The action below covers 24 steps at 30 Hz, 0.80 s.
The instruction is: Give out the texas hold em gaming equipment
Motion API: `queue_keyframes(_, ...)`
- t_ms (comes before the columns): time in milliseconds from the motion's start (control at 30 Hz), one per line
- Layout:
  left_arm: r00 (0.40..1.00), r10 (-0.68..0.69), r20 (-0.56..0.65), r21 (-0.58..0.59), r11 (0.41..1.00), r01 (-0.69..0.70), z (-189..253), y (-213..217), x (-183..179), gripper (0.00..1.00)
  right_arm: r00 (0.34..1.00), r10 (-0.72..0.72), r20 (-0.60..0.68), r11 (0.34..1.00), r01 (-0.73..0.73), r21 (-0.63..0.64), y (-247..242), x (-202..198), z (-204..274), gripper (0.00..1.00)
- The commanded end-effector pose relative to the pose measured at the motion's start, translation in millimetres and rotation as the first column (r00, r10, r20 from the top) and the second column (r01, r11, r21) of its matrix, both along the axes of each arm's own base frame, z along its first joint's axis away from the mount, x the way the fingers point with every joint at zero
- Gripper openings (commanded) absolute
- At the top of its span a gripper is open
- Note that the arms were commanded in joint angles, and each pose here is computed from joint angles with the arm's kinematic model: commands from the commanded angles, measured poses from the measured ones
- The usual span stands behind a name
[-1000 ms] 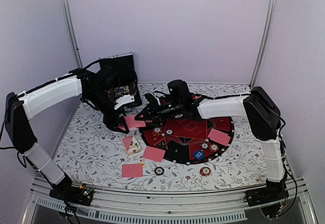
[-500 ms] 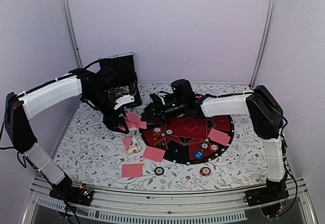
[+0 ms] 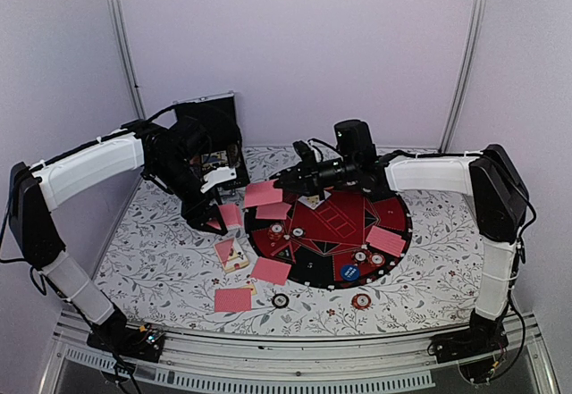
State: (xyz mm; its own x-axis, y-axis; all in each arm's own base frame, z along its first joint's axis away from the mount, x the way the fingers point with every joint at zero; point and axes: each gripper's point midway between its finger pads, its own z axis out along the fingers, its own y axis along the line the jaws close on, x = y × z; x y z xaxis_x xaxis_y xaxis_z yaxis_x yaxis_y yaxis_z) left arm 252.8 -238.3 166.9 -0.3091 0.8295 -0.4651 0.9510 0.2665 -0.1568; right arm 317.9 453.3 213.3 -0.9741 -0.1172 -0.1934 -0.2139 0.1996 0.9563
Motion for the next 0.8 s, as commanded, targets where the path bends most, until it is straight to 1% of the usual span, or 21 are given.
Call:
queue_keyframes(0,1.0,0.003,0.024,-0.028,1.0,-0.003,10.0,0.7,0.1,0.0,0.999,-0.049,0.019,0.998,0.049,-0.029,-30.4,11.7,11.9,0.0)
queue_keyframes(133,1.0,0.007,0.008,-0.026,1.0,-0.007,7.4,0.6,-1.2,0.0,0.994,-0.096,0.061,0.993,0.1,-0.07,-58.4,28.8,12.8,0.0)
queue_keyframes(233,1.0,0.015,-0.013,-0.026,1.0,-0.016,4.2,-0.2,-2.2,0.0,0.983,-0.161,0.082,0.974,0.172,-0.145,-84.7,41.9,8.7,0.0)
queue_keyframes(300,0.999,0.015,-0.031,-0.024,1.0,-0.016,0.8,-0.4,-4.0,0.0,0.974,-0.194,0.12,0.956,0.215,-0.197,-103.9,48.2,4.6,0.0)
queue_keyframes(400,0.999,0.022,-0.031,-0.018,1.0,-0.023,2.5,-0.3,-2.3,0.0,0.953,-0.252,0.17,0.892,0.297,-0.342,-135.6,63.5,-11.8,0.0)
queue_keyframes(467,0.999,0.022,-0.034,-0.036,0.999,-0.023,7.4,-2.6,-2.9,0.0,0.944,-0.263,0.198,0.854,0.323,-0.408,-150.0,71.5,-20.5,0.0)
queue_keyframes(567,0.999,0.029,-0.041,-0.031,0.999,-0.031,7.6,-1.8,-3.7,0.0,0.924,-0.274,0.267,0.759,0.378,-0.53,-171.4,85.9,-31.7,0.0)
queue_keyframes(633,0.999,0.033,-0.043,-0.021,0.999,-0.034,8.2,-0.2,-3.9,0.0,0.917,-0.267,0.296,0.732,0.393,-0.556,-176.2,92.7,-35.1,0.0)
queue_keyframes(767,0.999,0.035,-0.021,-0.021,0.999,-0.036,15.8,0.8,-2.1,0.0,0.893,-0.274,0.357,0.65,0.445,-0.616,-190.5,107.0,-41.9,0.0)
